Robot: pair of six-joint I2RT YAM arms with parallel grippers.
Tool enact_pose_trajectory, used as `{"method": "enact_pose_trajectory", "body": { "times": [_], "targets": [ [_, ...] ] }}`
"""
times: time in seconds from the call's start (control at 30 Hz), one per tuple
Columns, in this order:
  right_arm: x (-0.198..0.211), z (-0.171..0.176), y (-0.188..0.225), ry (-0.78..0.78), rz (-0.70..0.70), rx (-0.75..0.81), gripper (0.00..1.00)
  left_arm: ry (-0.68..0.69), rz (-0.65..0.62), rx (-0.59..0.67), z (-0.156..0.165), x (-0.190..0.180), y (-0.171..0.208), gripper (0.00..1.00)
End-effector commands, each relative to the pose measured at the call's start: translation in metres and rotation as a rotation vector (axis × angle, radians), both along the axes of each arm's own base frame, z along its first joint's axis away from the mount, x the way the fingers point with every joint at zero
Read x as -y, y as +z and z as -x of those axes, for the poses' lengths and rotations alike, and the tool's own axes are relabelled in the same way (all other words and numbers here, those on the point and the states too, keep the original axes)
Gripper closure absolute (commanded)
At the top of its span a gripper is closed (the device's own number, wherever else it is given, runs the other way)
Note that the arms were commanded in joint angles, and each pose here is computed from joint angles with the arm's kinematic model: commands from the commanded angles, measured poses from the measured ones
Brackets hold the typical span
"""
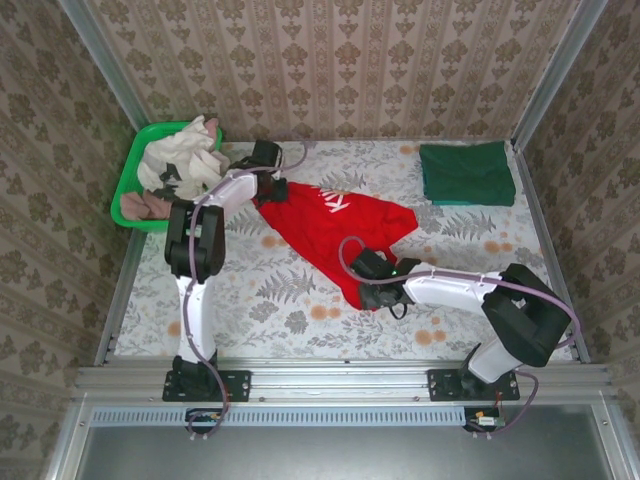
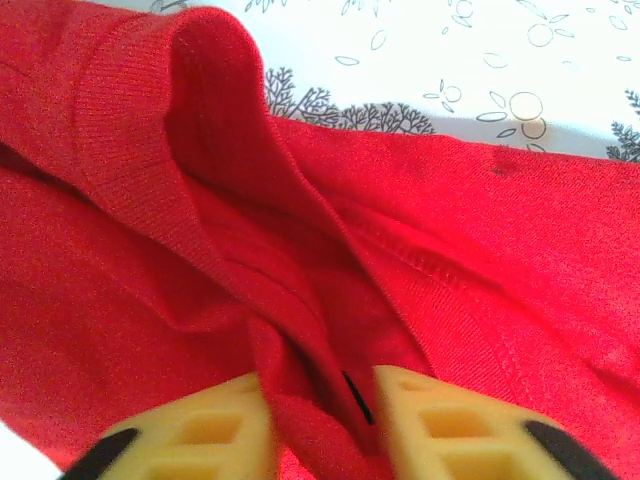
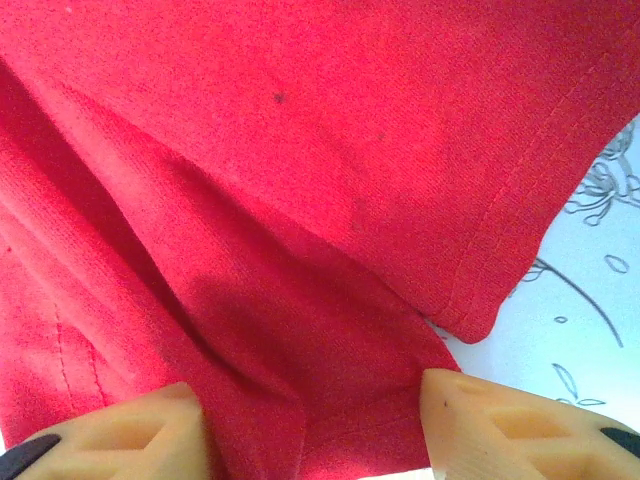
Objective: Fold and stack the t-shirts
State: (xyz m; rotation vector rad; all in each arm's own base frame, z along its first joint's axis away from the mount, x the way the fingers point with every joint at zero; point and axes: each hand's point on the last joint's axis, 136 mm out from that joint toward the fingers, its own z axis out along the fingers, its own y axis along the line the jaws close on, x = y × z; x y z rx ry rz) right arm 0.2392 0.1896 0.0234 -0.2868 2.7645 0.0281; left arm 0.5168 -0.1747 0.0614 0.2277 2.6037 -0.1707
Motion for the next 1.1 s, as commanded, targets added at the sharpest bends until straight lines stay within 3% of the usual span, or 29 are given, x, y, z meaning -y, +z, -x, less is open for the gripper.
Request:
{"method": "enact_pose_trajectory", "body": {
  "times": [0.0, 0.1, 0.27, 0.43, 0.57, 0.77, 0.93, 1.07],
  "targets": [
    [0.009, -0.001, 0.006, -0.003, 0.021, 0.002, 0.5, 0.046, 0.01, 0.055, -0.005, -0.017, 0.031, 0.85],
    [0.006, -0.003, 0.008, 0.004, 0.013, 0.003, 0.6, 0.053, 0.013, 0.056, -0.003, -0.021, 0.037, 0.99],
    [0.01, -0.006, 0.03, 0.023, 0.036, 0.036, 0.84, 0.057, 0.024, 0.098, 0.008, -0.026, 0.072, 1.0],
    [0.038, -0.017, 0.099, 0.031, 0.109, 0.192, 0.99, 0.108, 0.013, 0.271, 0.044, -0.051, 0.171, 1.0],
    [0.057, -0.025, 0.188, 0.071, 0.086, 0.432, 1.0, 0.192, -0.006, 0.507, 0.099, -0.089, 0.281, 1.0],
    [0.07, -0.016, 0.322, 0.197, 0.003, 0.847, 1.0, 0.286, -0.015, 0.814, 0.187, -0.139, 0.41, 1.0],
    [0.1, -0.002, 0.403, 0.111, -0.027, 1.076, 1.0, 0.354, -0.016, 0.991, 0.242, -0.168, 0.475, 1.0],
    [0.116, 0.011, 0.448, 0.074, -0.046, 1.227, 1.0, 0.385, 0.008, 1.074, 0.265, -0.177, 0.499, 1.0]
  ]
}}
